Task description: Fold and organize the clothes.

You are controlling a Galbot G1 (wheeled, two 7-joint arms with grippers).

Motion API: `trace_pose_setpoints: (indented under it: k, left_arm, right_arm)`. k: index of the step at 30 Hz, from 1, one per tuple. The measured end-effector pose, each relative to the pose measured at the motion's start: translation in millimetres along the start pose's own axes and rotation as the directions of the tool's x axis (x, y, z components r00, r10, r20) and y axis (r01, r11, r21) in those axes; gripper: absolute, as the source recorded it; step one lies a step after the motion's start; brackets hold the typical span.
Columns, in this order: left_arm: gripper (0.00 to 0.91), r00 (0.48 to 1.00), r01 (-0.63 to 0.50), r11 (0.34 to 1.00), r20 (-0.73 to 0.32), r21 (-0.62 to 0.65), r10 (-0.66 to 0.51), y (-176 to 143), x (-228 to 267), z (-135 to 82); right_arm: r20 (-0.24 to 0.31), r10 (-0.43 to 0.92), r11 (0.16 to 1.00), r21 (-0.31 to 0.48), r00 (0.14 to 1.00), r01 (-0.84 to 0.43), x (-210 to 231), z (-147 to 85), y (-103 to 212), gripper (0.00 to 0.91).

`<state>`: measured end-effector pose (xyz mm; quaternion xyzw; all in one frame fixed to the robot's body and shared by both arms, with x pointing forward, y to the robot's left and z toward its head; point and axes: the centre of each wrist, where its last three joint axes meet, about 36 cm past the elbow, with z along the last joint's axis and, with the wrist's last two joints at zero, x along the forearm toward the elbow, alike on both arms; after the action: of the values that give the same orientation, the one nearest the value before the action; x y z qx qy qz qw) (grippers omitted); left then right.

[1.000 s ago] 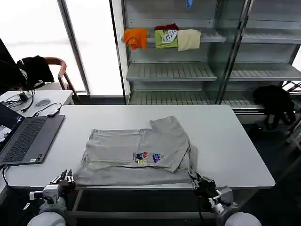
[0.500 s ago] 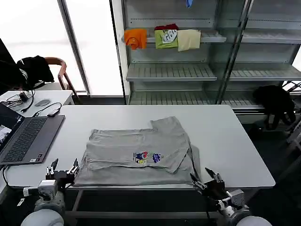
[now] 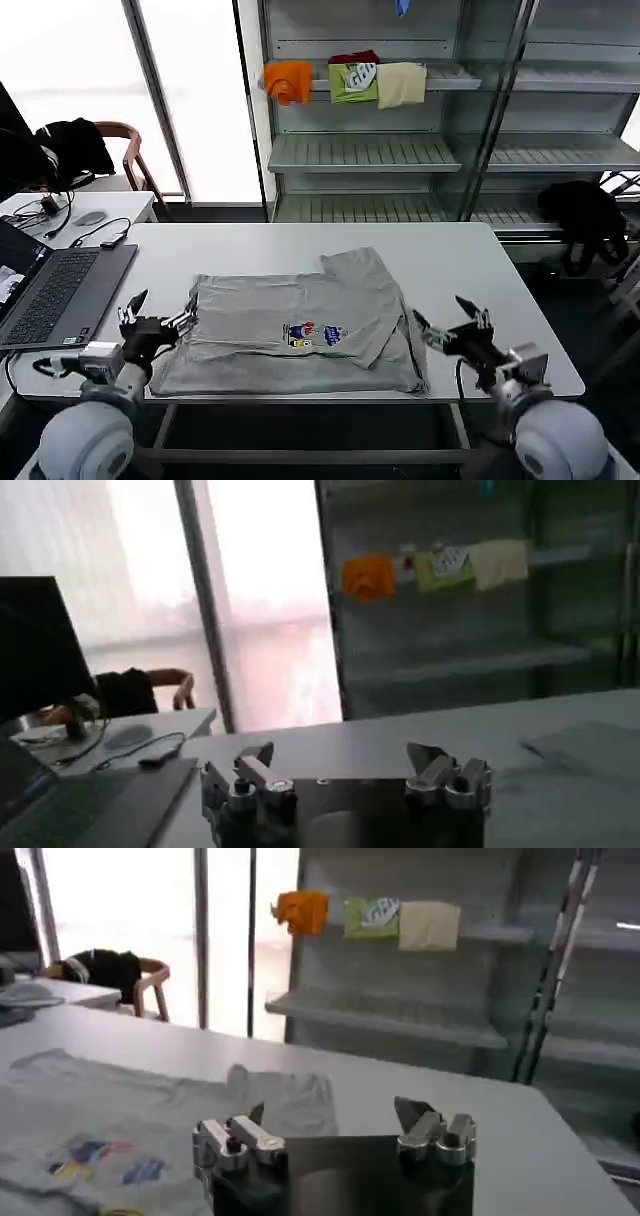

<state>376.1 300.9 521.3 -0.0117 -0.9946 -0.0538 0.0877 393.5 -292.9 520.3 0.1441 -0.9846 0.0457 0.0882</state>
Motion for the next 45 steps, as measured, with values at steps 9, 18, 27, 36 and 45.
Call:
trace_pose_setpoints:
  k: [9,18,27,36,45]
  left_arm:
    - [0.907,0.996,-0.089,0.995,0.022,0.045,0.088,43,-68,2]
    - [0.907,0.991,-0.114,0.992,-0.067,0.057,0.117,75,-130,20]
    - [0.907,0.974,-0.104,0.994,-0.202,0.026,0.107,99,-173,30]
    - [0.907,0.947,-0.103,0.994,-0.307,-0.021,0.091,115,-197,32]
    - [0.907,0.929,-0.112,0.992,-0.36,-0.048,0.088,121,-210,35]
  right_arm:
    - [0.068,-0.039,0.999,-0.024,0.997,0.041,-106,-15,-48,0.907]
    - [-0.008,-0.092,0.995,0.026,0.996,0.093,-211,-20,-68,0.907]
    - [-0.165,-0.12,0.985,0.101,0.979,0.137,-275,-17,-67,0.907]
    - [-0.3,-0.171,0.967,0.13,0.938,0.218,-310,-28,-60,0.907]
    - [-0.383,-0.21,0.954,0.121,0.9,0.274,-328,-33,-50,0.907]
